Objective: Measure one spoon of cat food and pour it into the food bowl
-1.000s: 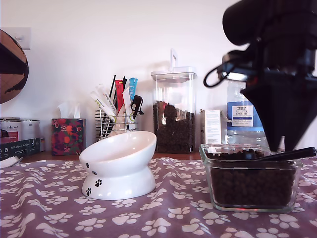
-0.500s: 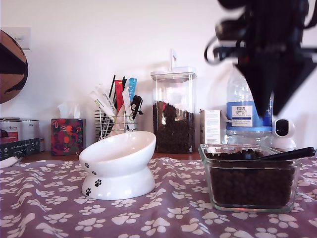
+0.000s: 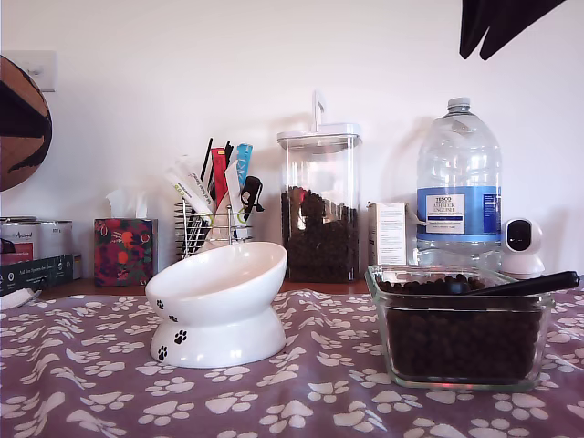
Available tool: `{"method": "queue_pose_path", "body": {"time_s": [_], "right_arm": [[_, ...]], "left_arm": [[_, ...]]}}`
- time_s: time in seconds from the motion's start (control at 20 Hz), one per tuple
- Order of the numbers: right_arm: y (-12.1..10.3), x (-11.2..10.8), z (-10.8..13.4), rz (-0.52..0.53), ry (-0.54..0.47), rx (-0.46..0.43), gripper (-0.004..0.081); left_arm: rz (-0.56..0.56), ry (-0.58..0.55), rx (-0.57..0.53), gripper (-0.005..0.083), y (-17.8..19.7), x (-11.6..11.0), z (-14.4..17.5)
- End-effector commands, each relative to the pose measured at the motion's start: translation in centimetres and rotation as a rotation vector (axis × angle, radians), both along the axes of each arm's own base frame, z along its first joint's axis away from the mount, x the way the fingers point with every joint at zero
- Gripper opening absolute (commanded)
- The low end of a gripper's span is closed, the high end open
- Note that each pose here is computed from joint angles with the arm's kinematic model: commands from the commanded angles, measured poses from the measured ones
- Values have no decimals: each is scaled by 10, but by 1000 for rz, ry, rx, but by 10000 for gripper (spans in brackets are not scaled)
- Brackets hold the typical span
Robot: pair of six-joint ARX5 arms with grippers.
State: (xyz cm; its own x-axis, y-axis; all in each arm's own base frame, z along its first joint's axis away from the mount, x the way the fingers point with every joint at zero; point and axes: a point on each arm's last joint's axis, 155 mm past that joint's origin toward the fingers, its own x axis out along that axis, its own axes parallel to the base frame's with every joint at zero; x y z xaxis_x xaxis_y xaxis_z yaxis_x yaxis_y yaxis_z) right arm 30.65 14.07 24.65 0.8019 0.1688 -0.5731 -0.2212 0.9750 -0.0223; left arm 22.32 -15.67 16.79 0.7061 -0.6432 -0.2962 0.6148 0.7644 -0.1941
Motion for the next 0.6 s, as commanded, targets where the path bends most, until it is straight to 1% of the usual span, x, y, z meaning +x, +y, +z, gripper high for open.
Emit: {"method": "queue_pose_path", "body": {"time_s": [0.0, 0.2, 0.3, 0.45, 0.55], "right_arm": [[-1, -5, -7, 5, -63, 40, 132], [-12, -22, -20, 4, -176, 129, 103], [-16, -34, -32, 7, -198, 176, 103], [-16, -52, -48, 48, -212, 181, 103], [-14, -63, -58, 80, -191, 168, 103]], "left_arm": [[-2, -1, 1, -20, -1, 0, -1], [-2, 1, 2, -20, -1, 0, -1], [-2, 2, 2, -20, -1, 0, -1], [-1, 2, 2, -20, -1, 0, -1], [-1, 5, 3, -20, 0, 0, -2]]}}
